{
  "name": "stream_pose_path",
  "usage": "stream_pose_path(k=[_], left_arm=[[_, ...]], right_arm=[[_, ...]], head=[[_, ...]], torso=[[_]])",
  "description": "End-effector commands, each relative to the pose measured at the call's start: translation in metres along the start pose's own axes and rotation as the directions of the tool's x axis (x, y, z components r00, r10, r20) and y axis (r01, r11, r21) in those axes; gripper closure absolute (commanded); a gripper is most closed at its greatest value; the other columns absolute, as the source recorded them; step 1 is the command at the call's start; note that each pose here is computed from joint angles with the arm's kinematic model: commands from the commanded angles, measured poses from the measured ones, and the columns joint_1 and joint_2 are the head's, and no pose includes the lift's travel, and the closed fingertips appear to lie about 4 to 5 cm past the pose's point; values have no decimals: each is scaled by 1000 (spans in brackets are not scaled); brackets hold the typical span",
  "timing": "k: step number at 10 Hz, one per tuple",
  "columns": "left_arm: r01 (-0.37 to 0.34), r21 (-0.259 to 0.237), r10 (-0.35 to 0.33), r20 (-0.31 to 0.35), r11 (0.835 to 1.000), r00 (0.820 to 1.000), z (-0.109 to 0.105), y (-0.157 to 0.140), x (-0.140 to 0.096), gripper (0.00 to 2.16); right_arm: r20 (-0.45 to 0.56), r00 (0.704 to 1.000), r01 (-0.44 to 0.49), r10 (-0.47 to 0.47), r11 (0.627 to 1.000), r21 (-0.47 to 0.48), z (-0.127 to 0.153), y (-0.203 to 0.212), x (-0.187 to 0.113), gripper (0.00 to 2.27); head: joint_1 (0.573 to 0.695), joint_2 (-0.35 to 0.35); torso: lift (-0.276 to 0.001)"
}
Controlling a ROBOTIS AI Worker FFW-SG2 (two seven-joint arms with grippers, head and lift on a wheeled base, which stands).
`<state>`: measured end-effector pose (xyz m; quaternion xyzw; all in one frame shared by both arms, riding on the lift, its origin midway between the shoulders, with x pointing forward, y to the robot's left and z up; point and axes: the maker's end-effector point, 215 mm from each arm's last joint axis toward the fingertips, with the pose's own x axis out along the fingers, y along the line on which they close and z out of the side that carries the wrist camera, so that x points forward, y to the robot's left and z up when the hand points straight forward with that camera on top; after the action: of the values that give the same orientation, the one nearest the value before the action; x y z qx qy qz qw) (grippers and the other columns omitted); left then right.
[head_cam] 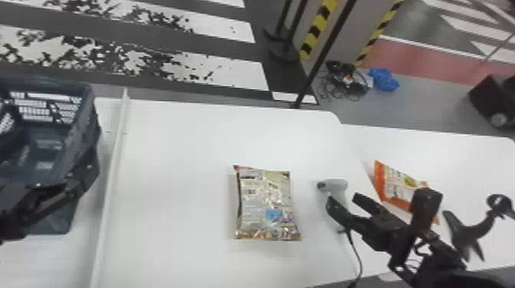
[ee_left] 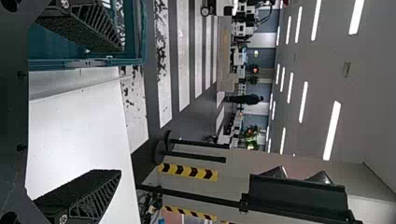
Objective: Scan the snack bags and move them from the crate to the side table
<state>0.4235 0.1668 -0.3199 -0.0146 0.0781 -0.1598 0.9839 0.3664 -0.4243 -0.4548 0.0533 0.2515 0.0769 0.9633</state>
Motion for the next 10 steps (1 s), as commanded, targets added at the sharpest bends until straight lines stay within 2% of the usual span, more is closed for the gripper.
stream_pose_path(k=[1,9,10], left_arm=[[-2,-5,2,-3,1000,1000,-3,0,-1,70],[2,-16,-2,15,1000,1000,4,0,3,66],[4,-19,-4,18,1000,1000,6,-1,5,66]], right_arm=[[-15,1000,15,-15,1000,4,-6,-13,4,53],[-118,993,19,-9,996,84,-42,-73,42,56],[-155,988,14,2,994,105,-53,-76,43,151]], head=[[695,-350],[695,-350],[695,-350]], torso=[[-87],[-87],[-87]])
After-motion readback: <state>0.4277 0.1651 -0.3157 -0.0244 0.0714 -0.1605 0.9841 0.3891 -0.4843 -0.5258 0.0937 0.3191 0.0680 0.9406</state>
